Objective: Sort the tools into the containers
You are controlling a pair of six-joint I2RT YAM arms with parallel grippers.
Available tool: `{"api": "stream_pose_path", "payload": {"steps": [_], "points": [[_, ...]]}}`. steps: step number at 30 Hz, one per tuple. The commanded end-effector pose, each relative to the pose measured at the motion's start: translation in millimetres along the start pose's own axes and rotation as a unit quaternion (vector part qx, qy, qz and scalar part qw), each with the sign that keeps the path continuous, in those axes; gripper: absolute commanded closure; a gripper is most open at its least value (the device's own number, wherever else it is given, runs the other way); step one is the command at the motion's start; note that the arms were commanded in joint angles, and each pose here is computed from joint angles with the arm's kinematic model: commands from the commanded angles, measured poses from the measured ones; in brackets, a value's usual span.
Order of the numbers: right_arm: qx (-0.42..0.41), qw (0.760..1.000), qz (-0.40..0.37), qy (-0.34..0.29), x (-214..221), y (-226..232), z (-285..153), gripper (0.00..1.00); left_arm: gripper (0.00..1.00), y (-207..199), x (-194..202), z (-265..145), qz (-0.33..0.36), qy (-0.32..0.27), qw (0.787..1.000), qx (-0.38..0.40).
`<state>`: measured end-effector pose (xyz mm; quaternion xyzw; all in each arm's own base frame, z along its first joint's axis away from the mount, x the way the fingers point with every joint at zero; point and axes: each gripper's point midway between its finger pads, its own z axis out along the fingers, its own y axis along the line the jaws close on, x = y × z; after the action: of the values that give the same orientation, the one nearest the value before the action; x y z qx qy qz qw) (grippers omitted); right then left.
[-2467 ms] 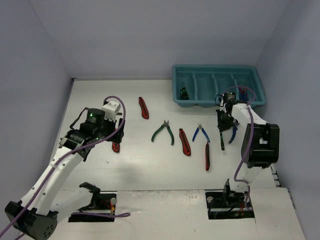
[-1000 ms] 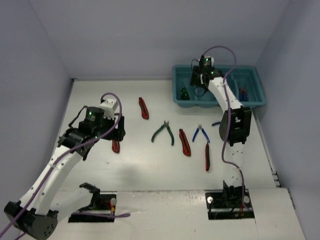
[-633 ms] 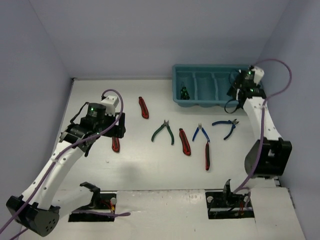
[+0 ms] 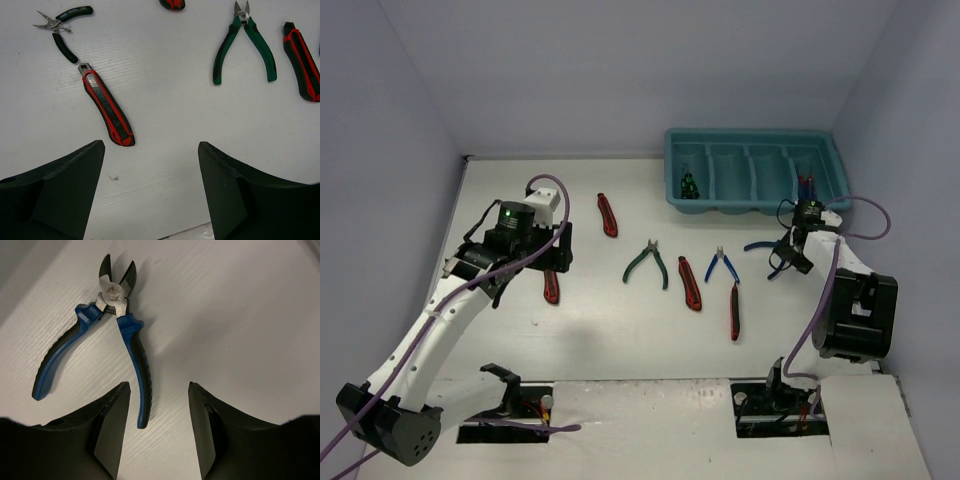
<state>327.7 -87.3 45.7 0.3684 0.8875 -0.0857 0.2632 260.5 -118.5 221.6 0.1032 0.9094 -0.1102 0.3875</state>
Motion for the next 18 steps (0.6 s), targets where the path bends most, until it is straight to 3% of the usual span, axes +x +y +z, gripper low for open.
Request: {"api": "stream_pose_path", "payload": {"steps": [1,7,14,16,18], "points": [[0.0,1.0,0.014,0.002,4.3,3.0,12.4,0.56,0.28,-2.2,-17.9,-6.1,-0.007,-0.032,0.999,0.0],[0.008,1.0,0.013,0.011,12.1,0.5,19.9,0.67,0.28,-1.8,-18.3,-5.6,-0.006,-0.032,0.999,-0.001],[0.005,1.0,0.005,0.013,11.7,1.2,20.0,0.86,0.28,-1.5,-23.3,-3.8,-0.001,-0.032,0.999,-0.002],[0.003,1.0,0.001,0.015,12.3,1.8,20.4,0.85,0.28,-1.4,-23.0,-2.1,0.0,-0.029,1.0,-0.003],[0.002,1.0,-0.004,0.02,14.7,2.3,22.7,0.76,0.28,-2.0,-23.1,-0.7,0.002,-0.027,1.0,-0.002]]}}
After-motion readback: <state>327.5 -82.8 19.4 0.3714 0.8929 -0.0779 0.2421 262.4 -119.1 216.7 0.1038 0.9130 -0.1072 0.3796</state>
